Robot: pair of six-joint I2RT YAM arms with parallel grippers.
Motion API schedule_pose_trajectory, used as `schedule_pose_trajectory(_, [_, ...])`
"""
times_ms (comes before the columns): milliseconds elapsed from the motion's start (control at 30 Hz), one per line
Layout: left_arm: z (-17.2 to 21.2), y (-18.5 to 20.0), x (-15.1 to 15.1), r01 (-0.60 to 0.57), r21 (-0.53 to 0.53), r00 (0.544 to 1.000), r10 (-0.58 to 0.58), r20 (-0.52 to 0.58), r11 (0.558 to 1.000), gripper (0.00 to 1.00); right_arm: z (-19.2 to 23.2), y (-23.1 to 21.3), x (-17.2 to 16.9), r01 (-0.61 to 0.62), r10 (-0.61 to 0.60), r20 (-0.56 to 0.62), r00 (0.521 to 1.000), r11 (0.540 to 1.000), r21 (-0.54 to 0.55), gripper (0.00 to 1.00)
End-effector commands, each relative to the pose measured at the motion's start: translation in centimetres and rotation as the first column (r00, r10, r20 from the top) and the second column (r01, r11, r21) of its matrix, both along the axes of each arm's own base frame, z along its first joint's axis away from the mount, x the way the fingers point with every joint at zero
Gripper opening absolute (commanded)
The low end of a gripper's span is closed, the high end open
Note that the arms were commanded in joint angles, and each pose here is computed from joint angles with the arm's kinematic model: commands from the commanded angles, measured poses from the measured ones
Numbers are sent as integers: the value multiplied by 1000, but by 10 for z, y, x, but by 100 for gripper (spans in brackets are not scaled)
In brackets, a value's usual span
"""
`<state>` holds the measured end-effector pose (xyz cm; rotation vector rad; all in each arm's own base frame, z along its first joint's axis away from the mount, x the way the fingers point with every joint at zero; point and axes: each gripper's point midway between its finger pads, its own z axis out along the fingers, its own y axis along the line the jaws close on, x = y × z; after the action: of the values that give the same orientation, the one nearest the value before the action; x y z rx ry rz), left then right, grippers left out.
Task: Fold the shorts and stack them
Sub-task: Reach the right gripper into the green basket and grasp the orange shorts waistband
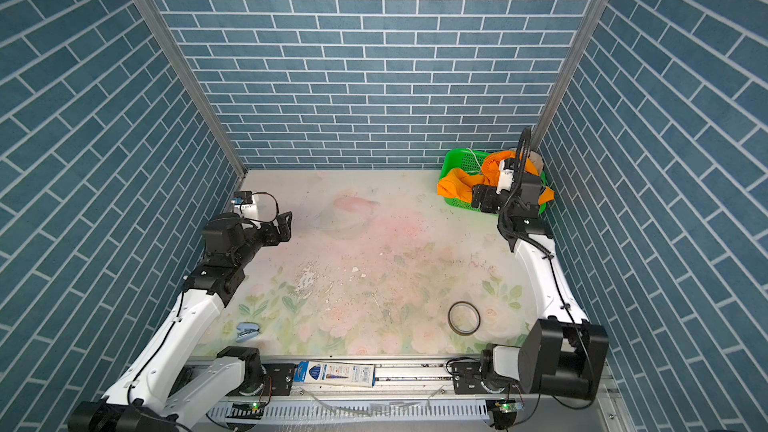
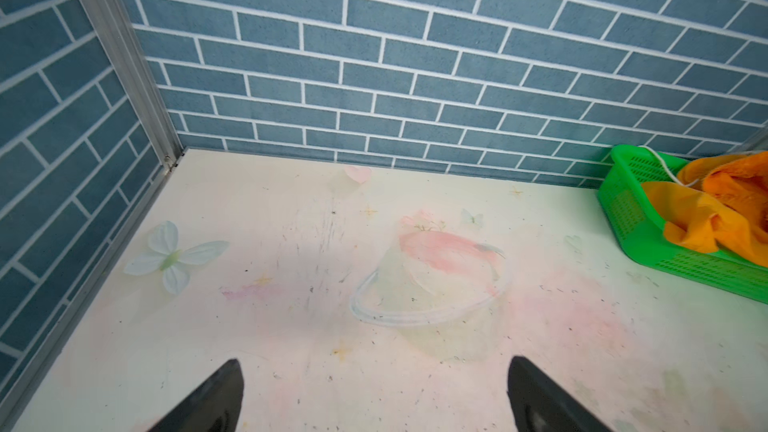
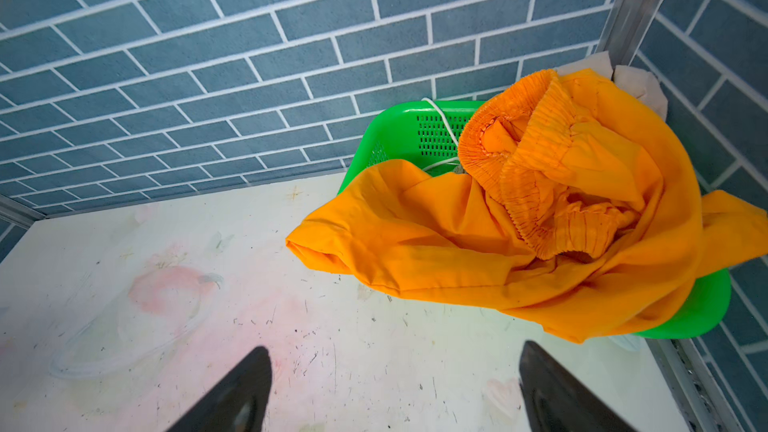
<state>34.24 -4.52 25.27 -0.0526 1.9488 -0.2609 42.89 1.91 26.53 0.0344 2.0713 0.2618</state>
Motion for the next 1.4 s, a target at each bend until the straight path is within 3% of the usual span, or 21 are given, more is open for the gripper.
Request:
schedule_pose_trajectory(0, [-20,-10,-11,35,-43,989,-41,-142,998,100,-29,9,7,-41,42,-146,988,999,6,92])
schedule_pose_trajectory(233, [-24,-17,-12,56,-73,982,-69,-179,996,100,-54,31,62,-134,126,-195,973,991,-28,91])
schedule_pose_trajectory(333, [-26,-16,-13,52,-72,980,-65,-189,996,100,-64,12,84,-34,11,-207,978,994,-106,89])
schedule_pose_trajectory(467, [-31,-15,-17,55,-52,974,-65,-215,997,100,-61,-24,105,89,-143,-172,975,954,-287,91])
schedule_pose_trajectory(667, [-33,-11,-19,60,-11,973,-61,-223,998,100,-74,-53,138,114,-229,-203,952,881,-459,94])
schedule_pose_trajectory(900, [-37,-11,-22,65,-2,969,-63,-237,998,100,-104,-84,178,134,-298,-227,927,830,-541,96])
schedule_pose_trajectory(1067, [-38,-11,-21,63,-6,968,-63,-241,998,100,-123,-102,193,147,-318,-256,913,840,-522,93])
schedule_pose_trajectory(1167, [-37,-12,-20,65,-8,969,-65,-238,998,100,-128,-102,198,135,-295,-266,918,862,-489,79])
schedule_pose_trajectory(1233, [-36,-11,-20,61,-8,970,-62,-235,998,100,-130,-99,200,121,-273,-278,921,879,-460,61])
schedule_pose_trajectory(1333, [-34,-12,-20,63,-12,970,-64,-234,998,100,-122,-92,198,99,-239,-295,925,902,-420,11])
schedule_pose_trajectory(1367, [-33,-12,-20,64,-14,970,-65,-235,998,100,-116,-87,195,88,-222,-298,928,912,-402,0])
